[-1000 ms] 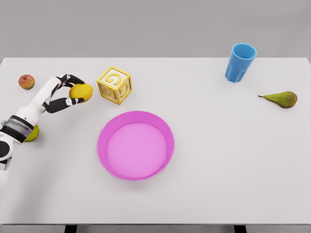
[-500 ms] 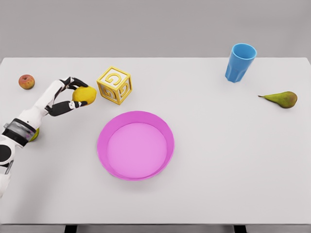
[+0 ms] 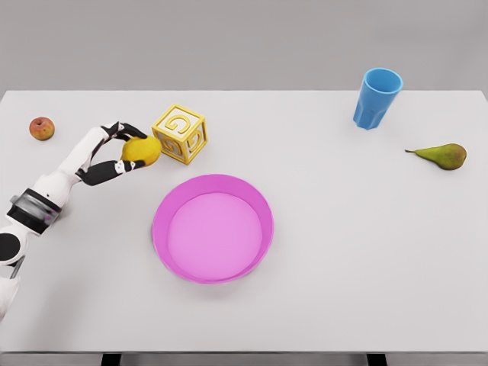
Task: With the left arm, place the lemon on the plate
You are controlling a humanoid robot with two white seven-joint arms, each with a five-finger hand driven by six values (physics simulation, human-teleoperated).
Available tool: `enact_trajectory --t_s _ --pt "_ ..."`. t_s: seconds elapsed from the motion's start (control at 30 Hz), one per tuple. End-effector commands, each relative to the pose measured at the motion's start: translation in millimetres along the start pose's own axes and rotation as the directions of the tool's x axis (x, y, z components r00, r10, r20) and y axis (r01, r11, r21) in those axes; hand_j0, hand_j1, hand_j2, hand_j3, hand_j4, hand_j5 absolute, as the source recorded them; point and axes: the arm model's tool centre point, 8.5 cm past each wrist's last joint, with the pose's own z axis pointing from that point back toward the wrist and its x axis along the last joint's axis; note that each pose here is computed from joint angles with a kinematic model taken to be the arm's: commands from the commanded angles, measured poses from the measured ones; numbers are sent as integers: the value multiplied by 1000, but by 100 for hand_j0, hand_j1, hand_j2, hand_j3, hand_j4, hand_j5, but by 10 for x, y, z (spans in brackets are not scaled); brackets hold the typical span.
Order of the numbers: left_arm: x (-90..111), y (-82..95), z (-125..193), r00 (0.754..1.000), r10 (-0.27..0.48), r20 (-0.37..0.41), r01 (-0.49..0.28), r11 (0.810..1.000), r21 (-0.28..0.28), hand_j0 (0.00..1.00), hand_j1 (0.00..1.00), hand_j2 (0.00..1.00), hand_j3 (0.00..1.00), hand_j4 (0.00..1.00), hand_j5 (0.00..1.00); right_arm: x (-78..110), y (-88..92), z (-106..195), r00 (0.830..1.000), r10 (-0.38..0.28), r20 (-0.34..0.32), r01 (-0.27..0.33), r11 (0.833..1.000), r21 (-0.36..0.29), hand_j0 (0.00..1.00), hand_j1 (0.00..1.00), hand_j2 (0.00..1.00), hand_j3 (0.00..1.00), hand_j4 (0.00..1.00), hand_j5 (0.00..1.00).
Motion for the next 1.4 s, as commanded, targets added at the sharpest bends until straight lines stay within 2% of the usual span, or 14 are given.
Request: enact_trajectory --t_s 0.0,0.27,0.57,0.8,0.97,1.37 --pt "23 0 -1 1000 1 20 -1 1000 1 52 52 52 52 52 52 3 0 0 1000 0 1 0 1000 0 100 100 100 100 100 100" --pt "79 -123 73 999 11 34 -10 1000 -18 52 52 52 52 52 52 -2 1 0 1000 0 -1 0 1000 0 100 100 100 100 100 100" --pt "156 -140 50 998 9 59 -8 1000 -19 52 52 52 52 52 52 -2 1 0 1000 0 -1 0 1000 0 100 100 100 100 100 100" --pt "156 -255 50 998 26 59 -23 999 -43 52 52 52 52 52 52 -2 1 0 1000 0 -1 0 1000 0 100 100 100 100 100 100" --pt "190 -345 48 996 29 86 -23 998 -66 52 52 52 52 52 52 -2 1 0 1000 0 -1 0 1000 0 100 100 100 100 100 100" --pt "389 -531 9 988 39 149 -22 993 -115 52 52 52 52 52 52 -2 1 0 1000 -1 0 1 1000 0 100 100 100 100 100 100"
